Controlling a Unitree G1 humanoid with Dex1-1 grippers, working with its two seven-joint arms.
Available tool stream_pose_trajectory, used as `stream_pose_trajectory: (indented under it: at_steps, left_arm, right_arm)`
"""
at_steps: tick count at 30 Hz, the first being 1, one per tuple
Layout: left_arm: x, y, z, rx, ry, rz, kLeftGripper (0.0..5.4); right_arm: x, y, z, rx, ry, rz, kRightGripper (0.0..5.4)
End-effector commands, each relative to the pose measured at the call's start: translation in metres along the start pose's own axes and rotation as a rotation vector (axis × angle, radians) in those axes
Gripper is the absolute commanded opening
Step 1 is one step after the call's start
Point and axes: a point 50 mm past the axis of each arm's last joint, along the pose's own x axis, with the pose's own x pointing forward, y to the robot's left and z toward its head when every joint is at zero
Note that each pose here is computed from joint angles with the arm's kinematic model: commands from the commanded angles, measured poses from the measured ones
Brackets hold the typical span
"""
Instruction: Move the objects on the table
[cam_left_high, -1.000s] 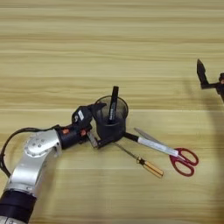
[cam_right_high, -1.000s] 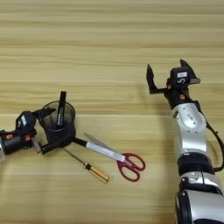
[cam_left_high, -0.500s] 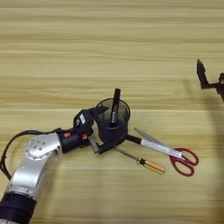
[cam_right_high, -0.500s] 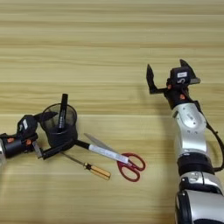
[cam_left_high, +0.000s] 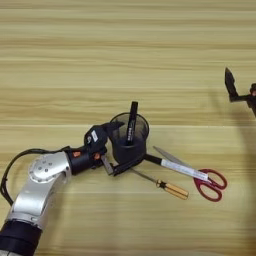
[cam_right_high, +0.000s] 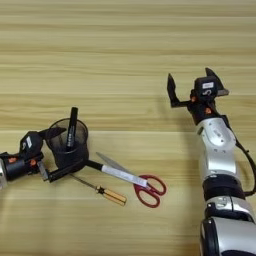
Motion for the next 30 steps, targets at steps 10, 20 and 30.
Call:
stream_pose_trajectory:
  at_steps: [10,20,30]
  left_arm:
    - [-0.011,0.003,-0.005,-0.015,0.019,0.021,5.39]
    - [-0.019,0.002,-0.011,-0.035,0.039,0.041,5.39]
    - [-0.036,-0.001,-0.015,-0.044,0.045,0.047,5.39]
  right_arm:
    - [0.003,0.004,0.003,0.008,-0.022,0.019,5.4]
    - [0.004,0.005,0.004,0.009,-0.026,0.025,5.4]
    - [0.005,0.004,0.005,0.007,-0.031,0.031,5.4]
